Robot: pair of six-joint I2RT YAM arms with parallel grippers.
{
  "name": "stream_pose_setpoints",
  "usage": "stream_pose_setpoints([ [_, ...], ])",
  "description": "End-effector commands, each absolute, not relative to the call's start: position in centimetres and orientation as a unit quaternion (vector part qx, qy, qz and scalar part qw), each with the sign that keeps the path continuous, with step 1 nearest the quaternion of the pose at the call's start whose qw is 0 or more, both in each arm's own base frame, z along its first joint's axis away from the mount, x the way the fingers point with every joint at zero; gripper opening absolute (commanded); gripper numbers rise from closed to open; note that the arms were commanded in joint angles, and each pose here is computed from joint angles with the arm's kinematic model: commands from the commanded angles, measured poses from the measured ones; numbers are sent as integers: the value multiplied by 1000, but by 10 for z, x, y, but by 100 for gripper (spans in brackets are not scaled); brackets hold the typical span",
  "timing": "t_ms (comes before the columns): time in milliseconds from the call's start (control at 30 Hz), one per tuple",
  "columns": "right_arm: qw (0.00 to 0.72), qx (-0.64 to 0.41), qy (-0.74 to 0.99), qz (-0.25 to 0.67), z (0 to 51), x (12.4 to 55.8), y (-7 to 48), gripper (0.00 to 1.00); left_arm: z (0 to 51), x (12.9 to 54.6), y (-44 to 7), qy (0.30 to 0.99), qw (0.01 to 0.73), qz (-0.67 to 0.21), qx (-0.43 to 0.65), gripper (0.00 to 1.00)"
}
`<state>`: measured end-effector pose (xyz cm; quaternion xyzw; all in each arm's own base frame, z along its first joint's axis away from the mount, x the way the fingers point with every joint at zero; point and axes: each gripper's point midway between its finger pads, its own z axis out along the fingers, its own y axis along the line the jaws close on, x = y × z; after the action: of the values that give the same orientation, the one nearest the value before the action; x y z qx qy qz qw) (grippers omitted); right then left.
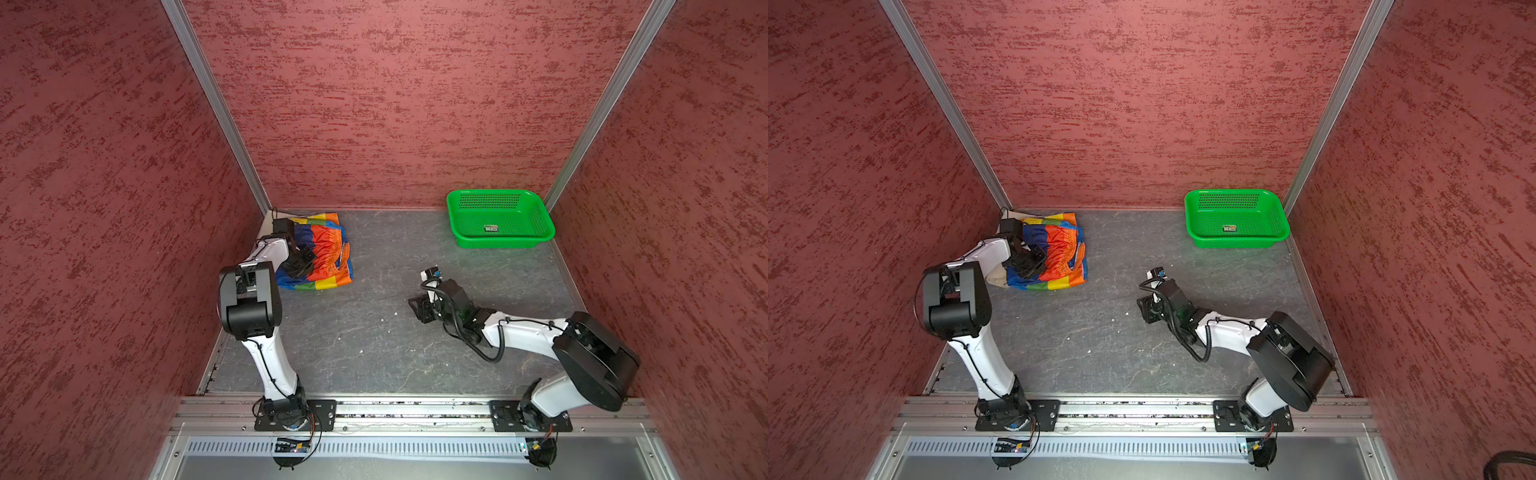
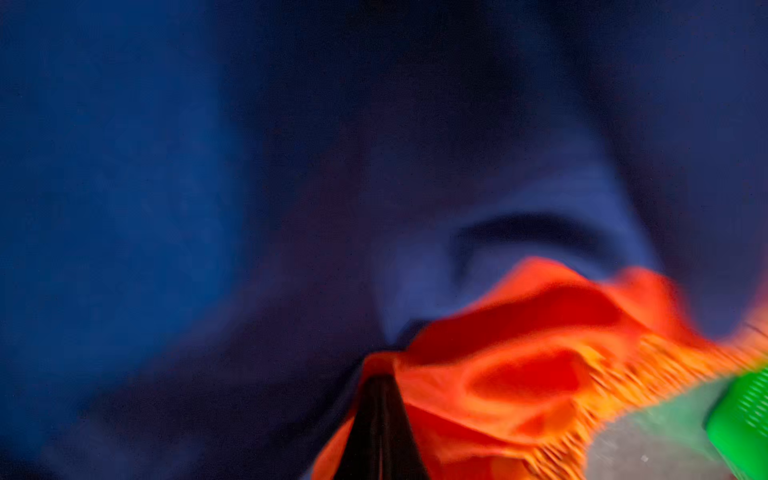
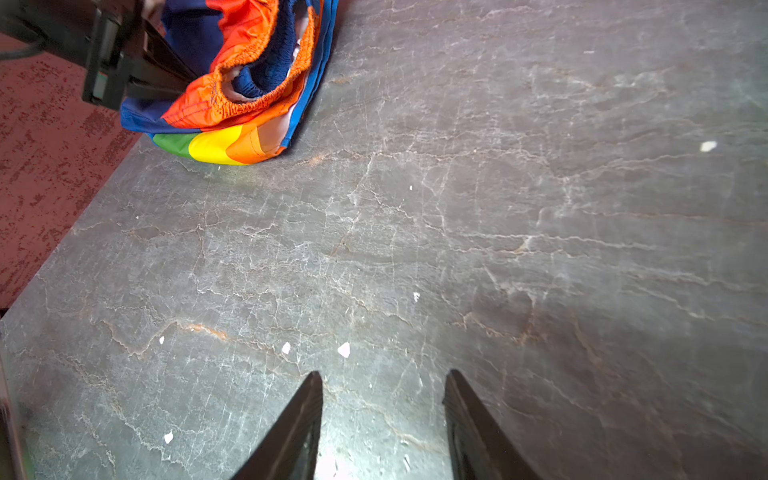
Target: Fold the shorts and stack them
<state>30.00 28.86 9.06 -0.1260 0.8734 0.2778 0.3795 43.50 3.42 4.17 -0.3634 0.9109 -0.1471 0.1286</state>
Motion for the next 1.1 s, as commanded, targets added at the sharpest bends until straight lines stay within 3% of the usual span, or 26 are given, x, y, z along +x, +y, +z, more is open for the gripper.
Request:
stream_pose_setpoints([
  [0, 378, -111, 876, 277, 93, 307, 288, 48, 33, 436, 39, 907, 130, -141, -374, 6],
  [133, 386, -109, 872, 280, 100, 308, 288, 48, 38, 433, 38, 907, 130, -150, -371, 6],
  [200, 402, -111, 866, 275, 112, 311, 285, 49, 57, 434, 35, 909, 148, -154, -359, 14],
  [267, 422, -114, 861, 261, 126, 316, 279, 55, 83, 435, 33, 907, 173, -159, -349, 40],
  [333, 452, -115, 848, 250, 153, 322, 270, 63, 120, 437, 29, 901, 217, -165, -337, 81],
  [367, 463, -111, 846, 240, 162, 326, 263, 69, 136, 436, 29, 899, 238, -161, -332, 97],
  [433, 481, -96, 846, 211, 180, 336, 246, 99, 172, 435, 29, 892, 290, -143, -315, 100],
  [800, 560, 24, 818, 127, 238, 366, 135, 99, 295, 399, 19, 798, 541, -104, -244, 99],
  [1067, 625, 127, 769, -41, 244, 352, 41, 99, 302, 360, 52, 702, 639, -53, -310, 100],
])
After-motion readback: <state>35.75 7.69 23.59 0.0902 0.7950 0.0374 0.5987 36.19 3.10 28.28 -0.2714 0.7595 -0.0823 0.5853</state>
